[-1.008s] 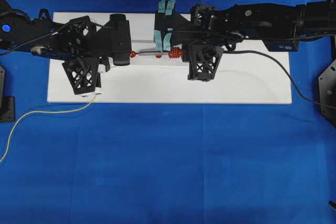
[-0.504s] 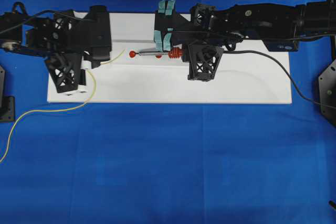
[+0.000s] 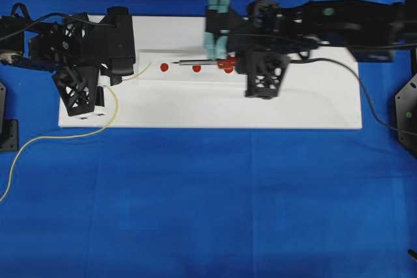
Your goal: Touch the tip of the soldering iron to the tip of the solder at the mark.
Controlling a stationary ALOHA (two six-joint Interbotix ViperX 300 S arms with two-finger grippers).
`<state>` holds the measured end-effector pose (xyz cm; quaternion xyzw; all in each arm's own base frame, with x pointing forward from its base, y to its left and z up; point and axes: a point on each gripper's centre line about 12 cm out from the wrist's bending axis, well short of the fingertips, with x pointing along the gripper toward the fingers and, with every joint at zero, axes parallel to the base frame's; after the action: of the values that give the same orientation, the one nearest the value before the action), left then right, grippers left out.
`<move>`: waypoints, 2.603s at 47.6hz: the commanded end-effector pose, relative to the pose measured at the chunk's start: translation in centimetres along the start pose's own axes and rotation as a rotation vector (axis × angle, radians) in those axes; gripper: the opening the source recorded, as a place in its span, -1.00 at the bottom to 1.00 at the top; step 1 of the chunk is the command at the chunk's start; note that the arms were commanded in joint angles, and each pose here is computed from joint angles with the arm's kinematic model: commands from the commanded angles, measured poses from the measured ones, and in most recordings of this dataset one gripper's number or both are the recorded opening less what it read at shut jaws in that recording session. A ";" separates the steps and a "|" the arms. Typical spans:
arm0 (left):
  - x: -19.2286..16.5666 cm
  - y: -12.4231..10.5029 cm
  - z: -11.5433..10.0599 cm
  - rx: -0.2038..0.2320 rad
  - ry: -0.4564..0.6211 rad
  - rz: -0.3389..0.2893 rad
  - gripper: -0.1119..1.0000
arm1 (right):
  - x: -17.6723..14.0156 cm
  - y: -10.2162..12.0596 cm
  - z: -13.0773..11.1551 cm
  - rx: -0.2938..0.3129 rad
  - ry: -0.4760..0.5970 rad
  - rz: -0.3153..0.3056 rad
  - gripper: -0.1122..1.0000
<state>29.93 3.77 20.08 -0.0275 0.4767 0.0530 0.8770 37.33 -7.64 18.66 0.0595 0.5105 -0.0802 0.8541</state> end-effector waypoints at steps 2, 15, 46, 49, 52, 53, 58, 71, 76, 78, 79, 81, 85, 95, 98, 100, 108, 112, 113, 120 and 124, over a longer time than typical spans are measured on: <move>-0.7 0.0 0.6 0.000 -0.034 0.001 -0.76 | -2.7 0.0 -0.3 0.009 -0.057 -0.001 -0.69; -0.6 0.0 0.6 0.000 -0.034 0.001 -0.76 | -3.9 0.1 -3.4 0.054 -0.046 0.000 -0.69; 3.2 -1.1 5.7 0.011 -0.047 -0.018 -0.76 | -3.7 0.0 -3.5 0.051 -0.049 -0.007 -0.69; 4.0 -1.2 6.3 0.011 -0.049 -0.017 -0.76 | -3.7 0.0 -3.6 0.053 -0.049 -0.008 -0.69; 4.6 -1.2 6.7 0.011 -0.049 -0.017 -0.76 | -3.7 0.0 -3.6 0.054 -0.049 -0.008 -0.69; 4.8 -1.2 6.9 0.011 -0.051 -0.017 -0.76 | -3.6 0.0 -3.7 0.053 -0.048 -0.007 -0.69; 5.5 -1.1 7.2 0.008 -0.057 -0.016 -0.76 | -3.6 0.0 -3.8 0.053 -0.051 -0.007 -0.69; 6.9 -0.5 6.7 -0.015 -0.035 -0.007 -0.76 | -3.2 0.0 -4.1 0.055 -0.052 -0.008 -0.69; 7.0 -0.2 6.4 -0.027 -0.031 -0.003 -0.76 | -3.2 0.0 -4.1 0.053 -0.052 -0.007 -0.69; 7.1 -0.1 6.2 -0.031 -0.026 -0.001 -0.76 | -3.2 0.0 -4.0 0.055 -0.054 -0.008 -0.69; 7.1 0.0 6.1 -0.034 -0.023 0.000 -0.76 | -3.2 0.0 -4.1 0.054 -0.052 -0.007 -0.69; 7.2 0.1 5.9 -0.036 -0.020 0.001 -0.76 | -3.1 0.0 -4.1 0.052 -0.051 -0.008 -0.69; 7.3 0.0 5.7 -0.034 -0.014 0.000 -0.76 | -3.1 -0.1 -4.1 0.053 -0.051 -0.008 -0.69; 7.4 -0.1 5.4 -0.033 -0.006 -0.002 -0.76 | -2.6 0.0 -4.0 0.052 -0.046 -0.008 -0.69; 7.4 -0.2 5.4 -0.035 -0.006 -0.002 -0.76 | -2.3 0.0 -3.9 0.052 -0.040 -0.008 -0.69; 7.4 -0.1 5.4 -0.036 -0.008 -0.002 -0.76 | -1.9 -0.1 -4.0 0.054 -0.031 -0.009 -0.69; 7.4 -0.2 5.4 -0.035 -0.006 -0.002 -0.76 | -1.0 0.0 -3.8 0.054 -0.009 -0.008 -0.69; 7.4 -0.2 5.4 -0.034 -0.008 -0.003 -0.76 | -0.6 -0.1 -3.5 0.054 -0.003 -0.010 -0.69; 7.4 -0.2 5.4 -0.034 -0.006 -0.003 -0.76 | -0.5 -0.1 -3.5 0.053 -0.002 -0.009 -0.69; 7.4 -0.4 5.3 -0.031 -0.005 -0.005 -0.76 | 0.0 -0.1 -3.2 0.054 0.008 -0.010 -0.69; 7.4 -0.5 5.4 -0.027 -0.006 -0.008 -0.76 | 0.2 -0.1 -3.3 0.054 0.014 -0.010 -0.69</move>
<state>38.19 4.46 15.94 -0.0433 0.4858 0.0584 0.8710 33.96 -7.03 15.91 0.0834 0.5291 -0.0979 0.8388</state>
